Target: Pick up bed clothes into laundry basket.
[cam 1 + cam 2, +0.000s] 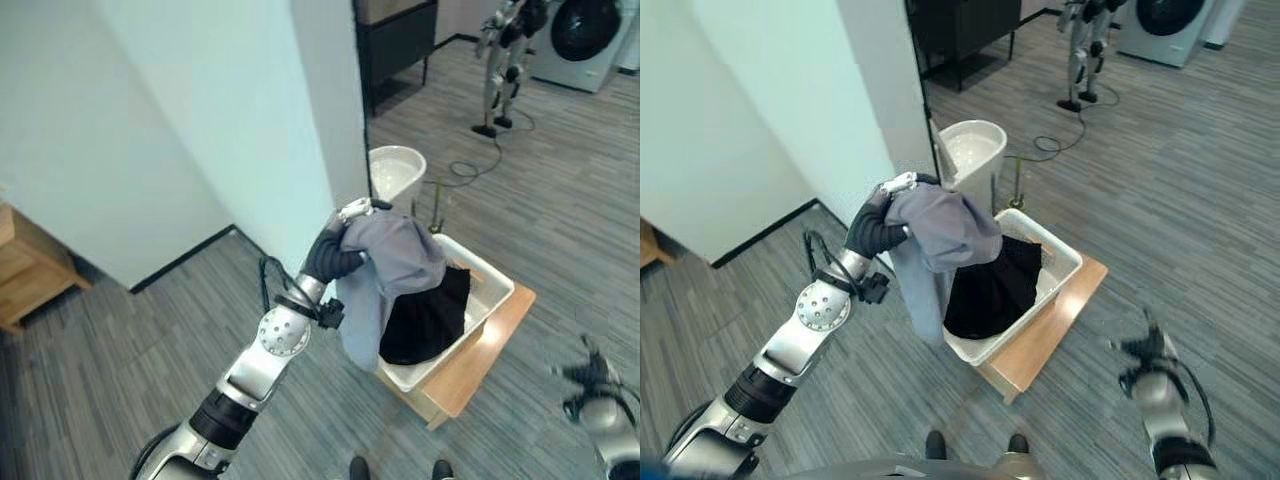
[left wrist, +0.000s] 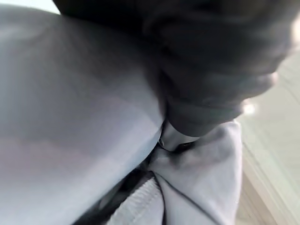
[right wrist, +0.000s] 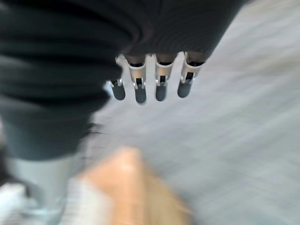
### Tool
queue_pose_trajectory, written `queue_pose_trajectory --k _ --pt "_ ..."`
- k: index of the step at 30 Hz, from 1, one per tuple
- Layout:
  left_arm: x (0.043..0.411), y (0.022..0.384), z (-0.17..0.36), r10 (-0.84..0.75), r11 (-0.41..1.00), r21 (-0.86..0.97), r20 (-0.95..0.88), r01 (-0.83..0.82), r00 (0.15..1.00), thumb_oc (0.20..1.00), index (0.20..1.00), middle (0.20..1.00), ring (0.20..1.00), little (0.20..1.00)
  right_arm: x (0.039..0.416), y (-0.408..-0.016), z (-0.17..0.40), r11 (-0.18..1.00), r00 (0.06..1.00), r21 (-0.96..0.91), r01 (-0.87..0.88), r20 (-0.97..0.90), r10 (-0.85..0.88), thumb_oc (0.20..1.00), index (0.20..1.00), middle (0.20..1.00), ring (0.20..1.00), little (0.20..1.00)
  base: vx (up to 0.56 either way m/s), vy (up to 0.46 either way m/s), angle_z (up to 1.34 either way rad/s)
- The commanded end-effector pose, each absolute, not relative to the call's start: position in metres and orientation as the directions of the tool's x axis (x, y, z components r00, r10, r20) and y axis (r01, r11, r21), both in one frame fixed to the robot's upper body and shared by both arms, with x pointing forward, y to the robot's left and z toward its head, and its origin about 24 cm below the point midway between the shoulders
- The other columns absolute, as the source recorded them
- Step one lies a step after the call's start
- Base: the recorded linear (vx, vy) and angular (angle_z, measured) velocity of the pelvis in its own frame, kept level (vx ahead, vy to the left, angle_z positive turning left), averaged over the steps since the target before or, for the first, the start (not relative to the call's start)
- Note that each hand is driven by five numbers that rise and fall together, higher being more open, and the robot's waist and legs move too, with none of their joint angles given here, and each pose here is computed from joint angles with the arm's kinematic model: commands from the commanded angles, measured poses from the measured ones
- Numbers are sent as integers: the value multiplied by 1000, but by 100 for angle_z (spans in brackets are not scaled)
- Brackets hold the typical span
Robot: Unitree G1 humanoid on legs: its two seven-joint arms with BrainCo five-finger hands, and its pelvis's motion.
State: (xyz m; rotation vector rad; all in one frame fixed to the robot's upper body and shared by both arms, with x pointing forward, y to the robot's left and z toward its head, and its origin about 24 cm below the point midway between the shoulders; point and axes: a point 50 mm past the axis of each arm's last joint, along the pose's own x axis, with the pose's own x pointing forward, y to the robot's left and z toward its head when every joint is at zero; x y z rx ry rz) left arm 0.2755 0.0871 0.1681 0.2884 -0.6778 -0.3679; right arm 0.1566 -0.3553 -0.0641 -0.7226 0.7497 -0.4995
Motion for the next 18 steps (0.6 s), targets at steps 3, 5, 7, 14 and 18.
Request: queue_pose_trajectory --k 3,5,7,14,18 --pt "307 62 223 -413 871 491 699 27 583 200 200 200 200 200 160 -348 -67 725 668 -664 185 -456 -588 1000 1000 1000 1000 1000 32 -3 -20" --pt "323 61 225 -409 842 539 678 -35 611 200 200 200 200 200 151 -346 -73 742 651 -649 170 -491 -579 1000 1000 1000 1000 1000 28 0 -34" --pt "336 66 231 -389 814 572 668 -103 634 200 200 200 200 200 143 -346 -77 750 635 -638 175 -509 -581 1000 1000 1000 1000 1000 21 10 -33" --pt "393 114 211 -289 532 801 477 -275 830 200 200 200 200 200 145 -346 -74 788 651 -562 253 -504 -568 1000 1000 1000 1000 1000 24 6 -20" --pt "404 138 211 -222 438 843 437 -312 871 200 200 200 200 200 150 -345 -70 791 672 -557 253 -487 -558 1000 1000 1000 1000 1000 17 18 -19"
